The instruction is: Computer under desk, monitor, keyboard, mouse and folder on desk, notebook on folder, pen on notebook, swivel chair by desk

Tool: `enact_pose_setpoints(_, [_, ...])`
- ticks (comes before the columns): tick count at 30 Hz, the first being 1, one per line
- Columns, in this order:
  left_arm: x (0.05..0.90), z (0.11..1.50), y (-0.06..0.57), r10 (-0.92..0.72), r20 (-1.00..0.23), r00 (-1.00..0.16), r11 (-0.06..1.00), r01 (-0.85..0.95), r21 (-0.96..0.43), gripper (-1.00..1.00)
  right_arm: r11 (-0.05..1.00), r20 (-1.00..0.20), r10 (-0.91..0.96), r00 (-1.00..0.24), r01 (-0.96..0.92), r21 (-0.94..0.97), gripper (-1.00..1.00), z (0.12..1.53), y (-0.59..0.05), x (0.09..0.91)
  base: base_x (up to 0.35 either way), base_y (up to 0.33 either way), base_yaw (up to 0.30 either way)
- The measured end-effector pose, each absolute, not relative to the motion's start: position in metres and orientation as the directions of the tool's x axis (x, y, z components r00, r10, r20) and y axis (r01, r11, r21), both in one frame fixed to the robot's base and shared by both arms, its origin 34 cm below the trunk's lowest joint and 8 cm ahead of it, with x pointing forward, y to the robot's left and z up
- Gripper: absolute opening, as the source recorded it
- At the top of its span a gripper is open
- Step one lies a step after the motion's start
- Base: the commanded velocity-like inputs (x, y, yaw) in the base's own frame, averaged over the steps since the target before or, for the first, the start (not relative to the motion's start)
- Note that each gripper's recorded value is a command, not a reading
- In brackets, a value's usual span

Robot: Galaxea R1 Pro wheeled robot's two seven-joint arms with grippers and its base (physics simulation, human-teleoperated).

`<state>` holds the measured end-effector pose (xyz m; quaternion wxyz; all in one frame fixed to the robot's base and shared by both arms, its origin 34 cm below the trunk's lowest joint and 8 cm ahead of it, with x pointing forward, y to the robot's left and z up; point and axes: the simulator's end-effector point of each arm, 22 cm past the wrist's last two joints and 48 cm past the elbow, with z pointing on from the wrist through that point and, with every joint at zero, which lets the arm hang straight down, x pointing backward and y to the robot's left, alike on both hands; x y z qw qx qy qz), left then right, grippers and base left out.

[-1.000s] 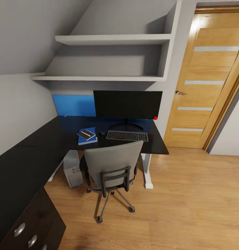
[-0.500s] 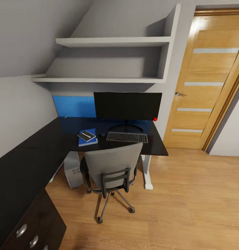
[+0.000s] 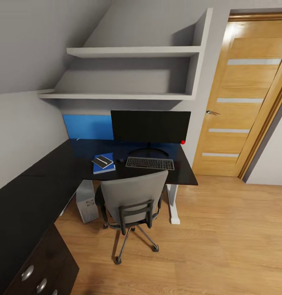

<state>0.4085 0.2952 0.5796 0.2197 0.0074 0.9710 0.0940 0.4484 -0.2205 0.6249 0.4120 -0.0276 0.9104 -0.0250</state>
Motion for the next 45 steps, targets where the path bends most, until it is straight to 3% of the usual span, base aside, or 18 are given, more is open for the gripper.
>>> enact_pose_setpoints(45, [0.391, 0.621, 0.268, 0.056, -0.397, -0.916, 0.996, 0.023, 0.087, 1.00, 0.997, -0.748, -0.071, -0.660, -0.030, -0.068, 1.00, 0.672, -0.220, 0.436, 0.000, 0.000, 0.000])
